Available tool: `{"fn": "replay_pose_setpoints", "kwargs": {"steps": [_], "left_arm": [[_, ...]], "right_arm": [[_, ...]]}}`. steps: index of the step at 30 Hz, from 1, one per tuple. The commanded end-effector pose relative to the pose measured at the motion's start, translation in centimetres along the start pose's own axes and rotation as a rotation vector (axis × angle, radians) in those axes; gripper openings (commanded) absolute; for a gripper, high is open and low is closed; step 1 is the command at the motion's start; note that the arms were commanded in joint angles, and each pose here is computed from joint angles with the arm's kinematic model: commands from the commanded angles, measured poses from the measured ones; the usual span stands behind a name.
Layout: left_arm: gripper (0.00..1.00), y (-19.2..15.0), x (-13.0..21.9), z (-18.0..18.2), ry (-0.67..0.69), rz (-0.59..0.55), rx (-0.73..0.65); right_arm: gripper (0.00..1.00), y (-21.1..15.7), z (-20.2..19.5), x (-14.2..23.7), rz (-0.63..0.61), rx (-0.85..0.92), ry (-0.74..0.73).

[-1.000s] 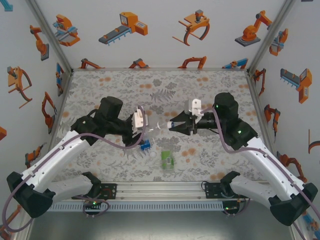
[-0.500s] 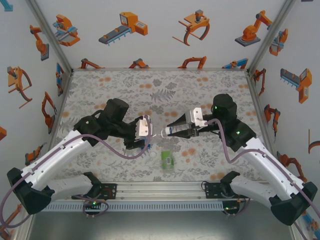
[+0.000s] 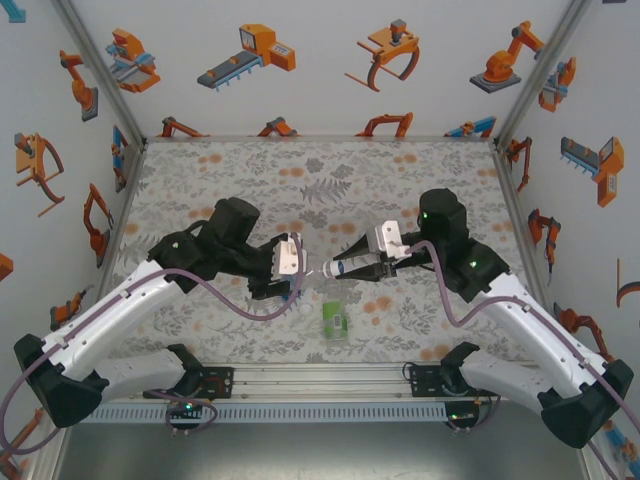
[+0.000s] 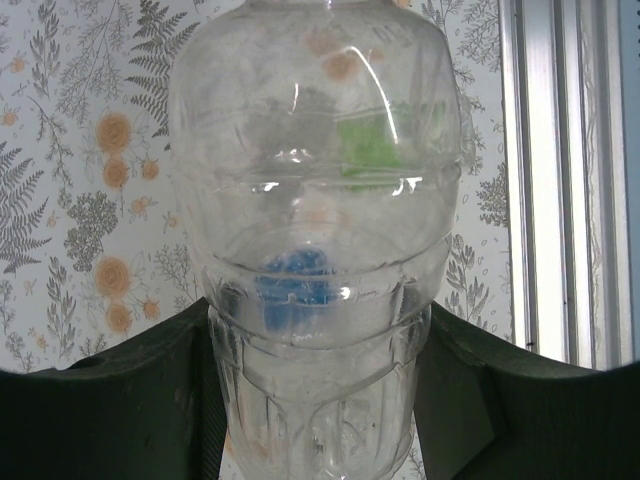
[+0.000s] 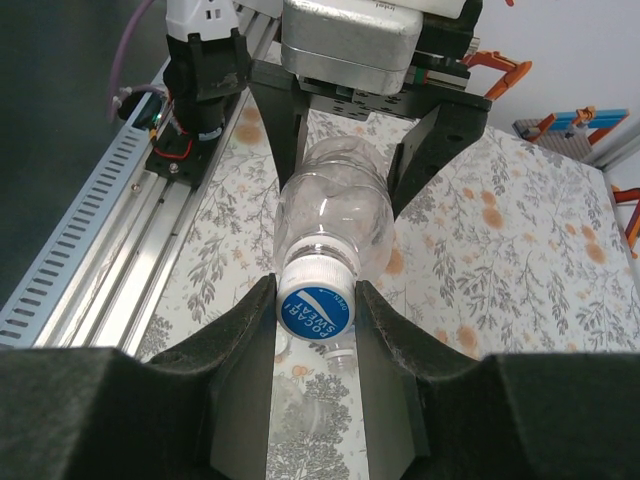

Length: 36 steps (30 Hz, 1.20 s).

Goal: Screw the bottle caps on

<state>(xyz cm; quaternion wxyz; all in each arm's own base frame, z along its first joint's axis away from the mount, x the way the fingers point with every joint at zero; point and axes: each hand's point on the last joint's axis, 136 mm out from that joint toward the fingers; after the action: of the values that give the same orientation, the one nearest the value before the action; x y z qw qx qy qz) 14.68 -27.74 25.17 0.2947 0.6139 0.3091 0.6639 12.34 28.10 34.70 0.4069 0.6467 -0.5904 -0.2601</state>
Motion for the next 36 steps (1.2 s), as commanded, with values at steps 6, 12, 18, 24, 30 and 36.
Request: {"fn": "replay_pose_setpoints", "kwargs": {"steps": [6, 12, 18, 24, 30, 36], "left_arm": [[0.05, 2.2, 0.7, -0.2, -0.01, -0.061, -0.045], [0.05, 2.5, 0.7, -0.3, -0.017, -0.069, -0.043], [0.05, 3.1, 0.5, -0.5, -0.043, -0.092, -0.007], [0.05, 3.3, 0.0, -1.5, -0.12, -0.111, 0.015], [0.01, 3.5, 0.1, -1.8, -0.135, -0.121, 0.011], [0.0, 3.6, 0.3, -2.3, -0.171, -0.105, 0.021]], "right_arm": [[0.0, 0.6, -0.2, -0.5, -0.007, 0.047, 0.007], [0.0, 0.4, -0.2, -0.7, -0.002, 0.051, 0.006], [0.0, 0.1, -0.3, -0.8, 0.01, 0.063, -0.003], [0.0, 0.4, 0.5, -0.9, -0.001, 0.131, 0.028], [0.0, 0.7, 1.5, -1.0, -0.017, 0.206, 0.074], [0.0, 0.9, 2.6, -1.0, -0.016, 0.274, 0.138]]}}
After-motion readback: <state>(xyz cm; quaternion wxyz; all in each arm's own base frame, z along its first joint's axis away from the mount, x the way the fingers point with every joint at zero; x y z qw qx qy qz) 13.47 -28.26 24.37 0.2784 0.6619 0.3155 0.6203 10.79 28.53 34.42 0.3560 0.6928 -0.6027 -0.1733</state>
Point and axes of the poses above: each hand's point on the last joint's axis, 136 mm out from that joint toward the fingers, its own x axis back along the fingers, its own z axis along the line the jaws close on, y = z × x, and after that the axes turned 13 degrees about x, right-handed
